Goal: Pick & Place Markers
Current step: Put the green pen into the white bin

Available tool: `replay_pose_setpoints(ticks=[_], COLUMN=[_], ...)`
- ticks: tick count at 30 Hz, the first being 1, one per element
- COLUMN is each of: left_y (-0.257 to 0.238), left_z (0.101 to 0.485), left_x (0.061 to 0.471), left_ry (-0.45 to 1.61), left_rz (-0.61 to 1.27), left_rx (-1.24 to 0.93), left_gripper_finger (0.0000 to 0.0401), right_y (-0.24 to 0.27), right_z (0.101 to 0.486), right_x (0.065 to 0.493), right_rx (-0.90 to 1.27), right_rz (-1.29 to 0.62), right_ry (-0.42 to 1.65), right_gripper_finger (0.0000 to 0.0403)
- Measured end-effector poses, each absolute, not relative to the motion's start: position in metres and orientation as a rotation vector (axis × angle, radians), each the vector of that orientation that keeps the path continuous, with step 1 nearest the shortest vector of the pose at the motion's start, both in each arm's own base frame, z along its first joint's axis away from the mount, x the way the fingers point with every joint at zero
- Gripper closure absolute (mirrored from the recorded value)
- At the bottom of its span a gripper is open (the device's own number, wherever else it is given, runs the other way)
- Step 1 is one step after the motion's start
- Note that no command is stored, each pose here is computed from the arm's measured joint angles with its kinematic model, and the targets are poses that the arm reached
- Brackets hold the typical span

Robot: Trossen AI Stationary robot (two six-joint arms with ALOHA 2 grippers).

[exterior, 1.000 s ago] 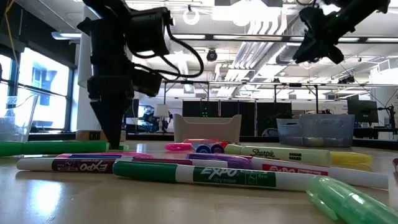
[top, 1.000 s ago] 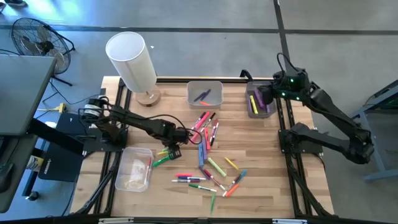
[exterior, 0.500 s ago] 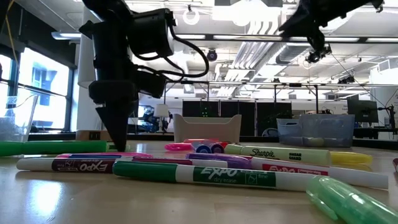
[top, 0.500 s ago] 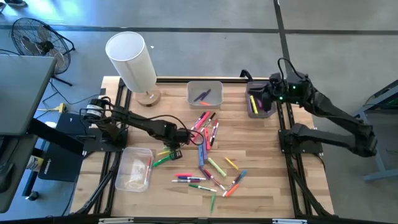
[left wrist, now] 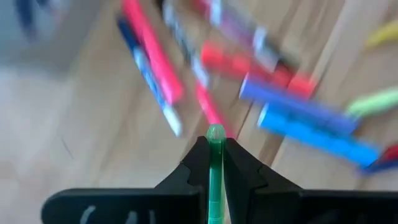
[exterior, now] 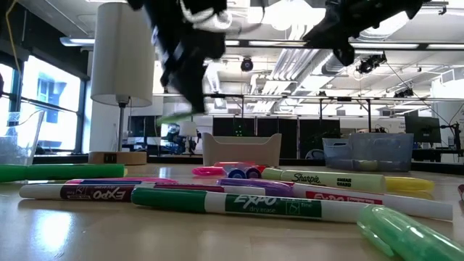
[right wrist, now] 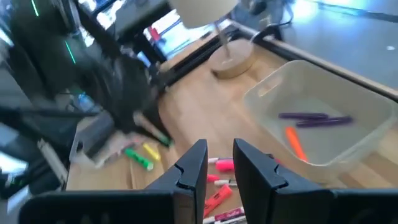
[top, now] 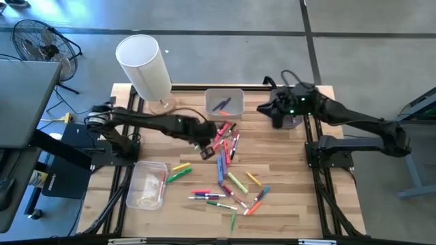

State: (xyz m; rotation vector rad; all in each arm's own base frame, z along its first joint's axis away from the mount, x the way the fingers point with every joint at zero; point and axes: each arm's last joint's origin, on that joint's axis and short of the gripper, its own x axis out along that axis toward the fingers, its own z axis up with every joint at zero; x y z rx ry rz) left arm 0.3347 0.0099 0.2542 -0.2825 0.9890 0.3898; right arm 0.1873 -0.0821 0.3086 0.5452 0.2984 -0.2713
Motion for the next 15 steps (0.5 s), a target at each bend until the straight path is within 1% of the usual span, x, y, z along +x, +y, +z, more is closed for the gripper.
replay_pose_setpoints(ticks=[4, 11, 13, 15], left_y=[0.016, 0.025, 0.027, 0.027], left_z=[0.311, 0.387, 0.404, 0.416], left_x=[0.339, 0.343, 0.343, 0.343], left_ry=[0.792, 0.542, 0.485, 0.426], left_rz=[0.372, 0.317, 0.295, 0.274], left_rx=[-0.278, -0.252, -0.237, -0.233], left_gripper_finger=[0.0386, 0.0386, 0.0386, 0.0386], right_y=[-0.075, -0.06, -0.055, -0.051], right_z=[0.304, 0.312, 0.314, 0.315], right_x=[0.208, 0.23, 0.232, 0.233], right_rx=[0.497, 0.441, 0.414, 0.375], right_rz=[-0.194, -0.081, -0.076, -0.095], right_ry=[0.291, 0.17, 0.145, 0.128], right_gripper_finger=[0.0336, 0.0333, 0.0322, 0.03])
